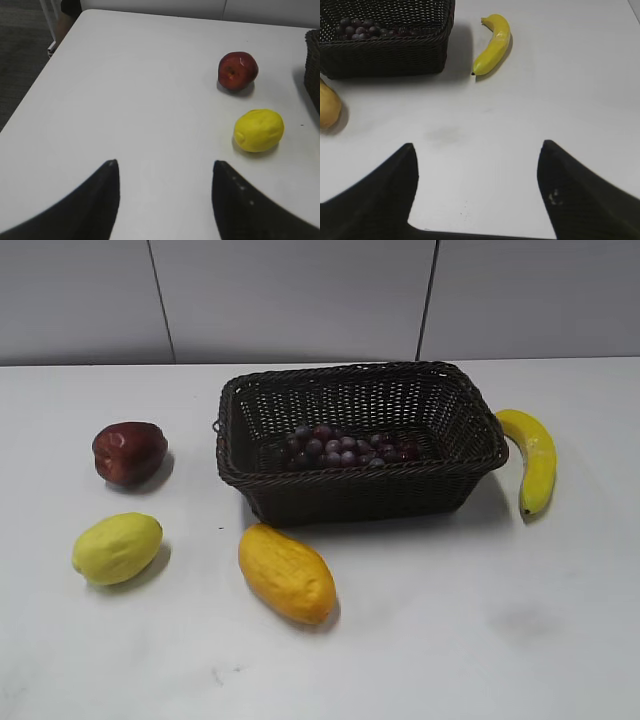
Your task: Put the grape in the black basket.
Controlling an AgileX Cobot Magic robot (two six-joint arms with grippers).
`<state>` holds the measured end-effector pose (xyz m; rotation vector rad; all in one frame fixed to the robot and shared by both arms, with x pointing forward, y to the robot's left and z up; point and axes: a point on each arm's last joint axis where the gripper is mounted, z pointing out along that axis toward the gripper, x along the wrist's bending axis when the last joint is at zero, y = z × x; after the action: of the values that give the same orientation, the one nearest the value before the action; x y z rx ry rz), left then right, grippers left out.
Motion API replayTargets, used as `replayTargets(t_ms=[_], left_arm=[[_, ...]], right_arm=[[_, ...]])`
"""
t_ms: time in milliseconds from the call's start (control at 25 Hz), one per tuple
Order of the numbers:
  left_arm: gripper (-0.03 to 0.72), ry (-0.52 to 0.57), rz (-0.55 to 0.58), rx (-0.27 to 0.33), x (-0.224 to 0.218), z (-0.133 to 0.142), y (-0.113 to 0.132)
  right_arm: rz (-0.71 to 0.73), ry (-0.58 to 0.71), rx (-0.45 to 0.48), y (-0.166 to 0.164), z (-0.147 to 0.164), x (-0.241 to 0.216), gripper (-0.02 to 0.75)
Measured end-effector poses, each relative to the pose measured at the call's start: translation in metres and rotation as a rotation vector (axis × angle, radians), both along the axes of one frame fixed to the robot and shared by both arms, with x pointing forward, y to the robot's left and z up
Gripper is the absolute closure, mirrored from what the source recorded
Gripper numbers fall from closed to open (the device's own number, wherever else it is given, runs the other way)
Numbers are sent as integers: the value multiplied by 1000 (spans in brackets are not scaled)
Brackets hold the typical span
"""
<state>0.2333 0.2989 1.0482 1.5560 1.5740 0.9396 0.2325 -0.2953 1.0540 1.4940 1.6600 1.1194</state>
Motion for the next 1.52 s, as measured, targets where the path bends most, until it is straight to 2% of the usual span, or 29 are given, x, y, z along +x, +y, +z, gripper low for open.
replayTargets(t_ms=[240,400,640,920,1240,1520], left_arm=[[136,0,0,0,0,0,0],[136,0,0,0,0,0,0],[136,0,0,0,0,0,0],[136,0,0,0,0,0,0],[136,0,0,0,0,0,0],[136,0,0,0,0,0,0]], right_arm=[[-4,1,-6,0,1,1,179],[-18,113,-33,1,8,25,198],[-17,387,-75,11,14,88,201],[-6,584,-70,26,30,170,204],[37,693,29,49,44,261,204],[121,709,-8,82,44,336,204]])
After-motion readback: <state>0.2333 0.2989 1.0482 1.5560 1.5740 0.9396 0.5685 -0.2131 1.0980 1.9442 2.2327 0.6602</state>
